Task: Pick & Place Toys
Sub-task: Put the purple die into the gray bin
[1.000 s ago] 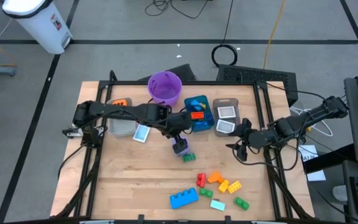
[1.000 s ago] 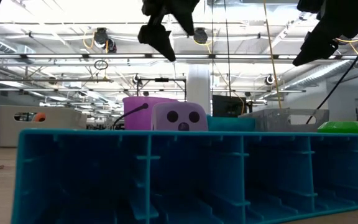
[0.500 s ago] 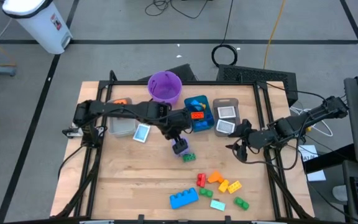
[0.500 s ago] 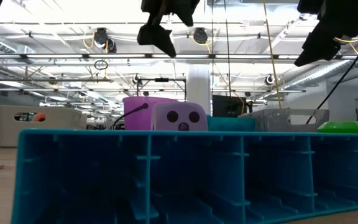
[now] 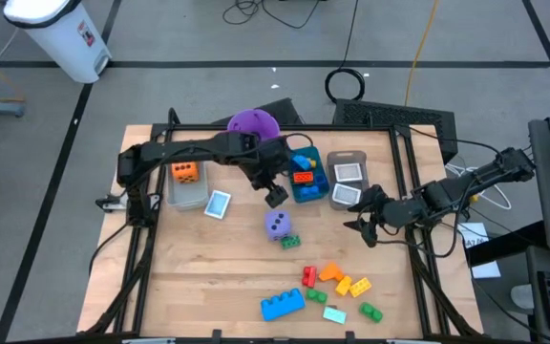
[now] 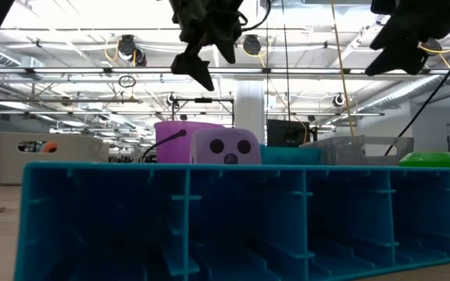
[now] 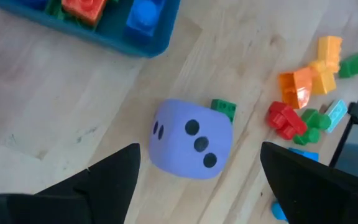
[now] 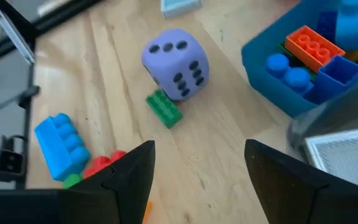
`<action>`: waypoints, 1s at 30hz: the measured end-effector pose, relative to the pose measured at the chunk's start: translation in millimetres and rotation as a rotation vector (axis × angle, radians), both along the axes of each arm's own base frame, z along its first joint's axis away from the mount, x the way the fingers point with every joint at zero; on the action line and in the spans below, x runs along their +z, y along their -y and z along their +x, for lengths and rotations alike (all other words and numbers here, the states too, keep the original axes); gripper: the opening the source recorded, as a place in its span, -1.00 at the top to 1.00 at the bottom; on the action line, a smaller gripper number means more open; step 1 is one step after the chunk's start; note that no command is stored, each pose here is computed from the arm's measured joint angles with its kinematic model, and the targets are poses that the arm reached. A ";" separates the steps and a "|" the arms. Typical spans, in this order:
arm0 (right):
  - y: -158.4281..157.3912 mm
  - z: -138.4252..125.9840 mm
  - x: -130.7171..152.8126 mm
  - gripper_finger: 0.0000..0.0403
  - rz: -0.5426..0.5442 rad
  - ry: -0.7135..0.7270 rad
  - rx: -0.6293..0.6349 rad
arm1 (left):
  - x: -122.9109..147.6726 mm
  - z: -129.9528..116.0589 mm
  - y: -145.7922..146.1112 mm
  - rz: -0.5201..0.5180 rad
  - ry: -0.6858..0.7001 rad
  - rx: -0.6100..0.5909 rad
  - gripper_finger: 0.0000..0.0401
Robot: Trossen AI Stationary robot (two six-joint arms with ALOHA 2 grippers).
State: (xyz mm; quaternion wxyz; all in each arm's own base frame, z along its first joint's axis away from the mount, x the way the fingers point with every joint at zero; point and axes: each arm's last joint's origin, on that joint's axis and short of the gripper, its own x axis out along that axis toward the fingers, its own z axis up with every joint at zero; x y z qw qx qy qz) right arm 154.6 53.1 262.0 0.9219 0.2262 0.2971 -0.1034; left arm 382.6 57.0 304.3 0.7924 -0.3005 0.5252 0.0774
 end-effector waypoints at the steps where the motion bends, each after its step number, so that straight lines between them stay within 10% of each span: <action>1: -0.2 0.8 1.0 -0.19 0.002 0.014 -0.004 | 0.2 0.3 -1.5 0.005 0.008 -0.007 -0.67; 30: 0.2 4.0 5.6 -0.19 0.072 0.083 -0.093 | -49.0 11.2 -8.9 -0.035 -0.126 -0.290 -0.61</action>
